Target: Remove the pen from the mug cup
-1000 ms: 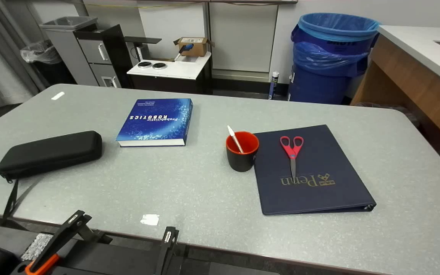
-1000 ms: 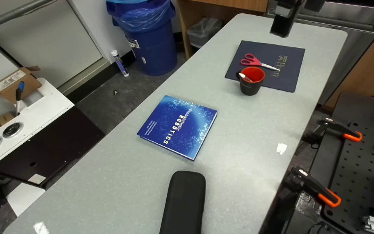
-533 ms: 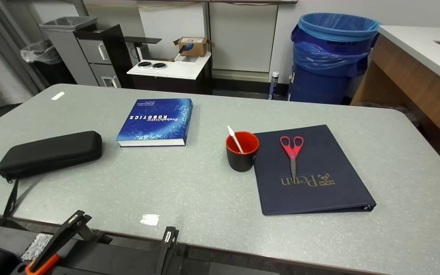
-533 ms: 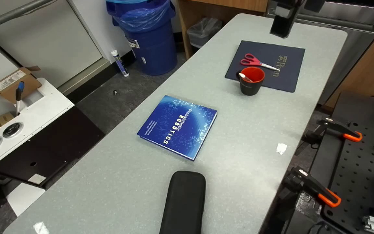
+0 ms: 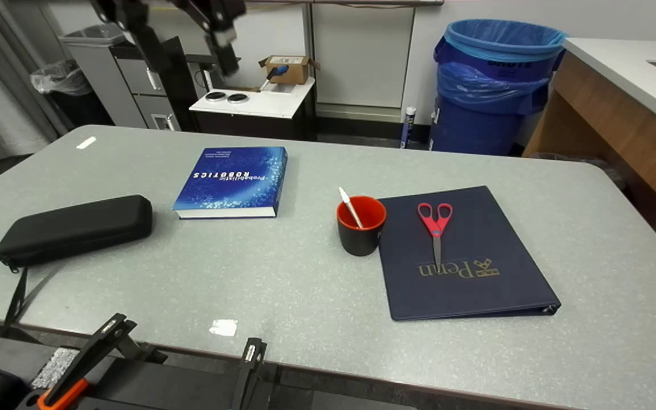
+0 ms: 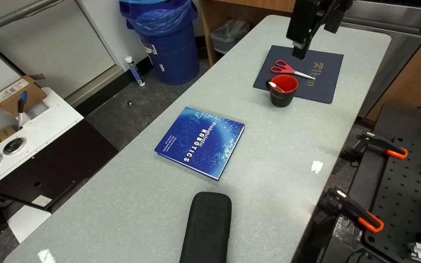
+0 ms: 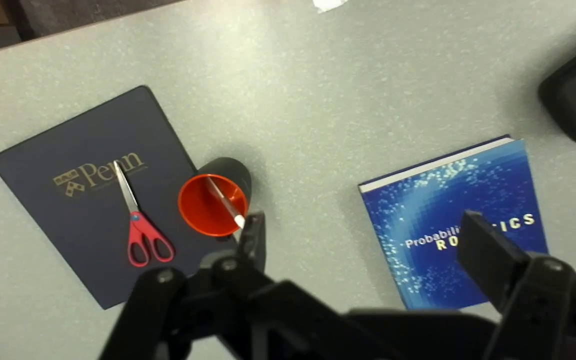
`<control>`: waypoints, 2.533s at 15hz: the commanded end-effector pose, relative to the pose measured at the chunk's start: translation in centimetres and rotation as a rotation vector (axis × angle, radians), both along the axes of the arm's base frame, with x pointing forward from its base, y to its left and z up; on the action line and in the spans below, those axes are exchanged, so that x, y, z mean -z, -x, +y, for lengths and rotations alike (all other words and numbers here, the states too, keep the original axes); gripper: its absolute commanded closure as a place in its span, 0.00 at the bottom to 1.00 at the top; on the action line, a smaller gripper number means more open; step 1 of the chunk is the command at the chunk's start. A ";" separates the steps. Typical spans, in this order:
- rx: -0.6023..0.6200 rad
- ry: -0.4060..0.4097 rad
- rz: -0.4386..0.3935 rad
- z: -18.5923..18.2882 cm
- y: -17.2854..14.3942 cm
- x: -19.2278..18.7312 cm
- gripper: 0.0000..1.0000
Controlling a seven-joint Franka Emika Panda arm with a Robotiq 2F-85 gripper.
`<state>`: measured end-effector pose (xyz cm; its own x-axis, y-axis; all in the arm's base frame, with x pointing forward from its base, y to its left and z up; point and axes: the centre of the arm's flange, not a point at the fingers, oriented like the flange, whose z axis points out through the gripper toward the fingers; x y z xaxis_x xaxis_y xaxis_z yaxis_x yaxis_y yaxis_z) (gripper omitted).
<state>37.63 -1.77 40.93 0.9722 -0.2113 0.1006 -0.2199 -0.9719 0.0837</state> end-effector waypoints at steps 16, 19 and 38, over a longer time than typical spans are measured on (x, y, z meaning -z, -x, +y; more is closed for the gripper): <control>0.130 0.075 0.119 -7.5 -7.6 16.1 0.00; 0.252 0.090 0.074 -8.7 -9.5 18.6 0.00; 0.592 0.268 0.009 -8.5 -15.6 24.7 0.52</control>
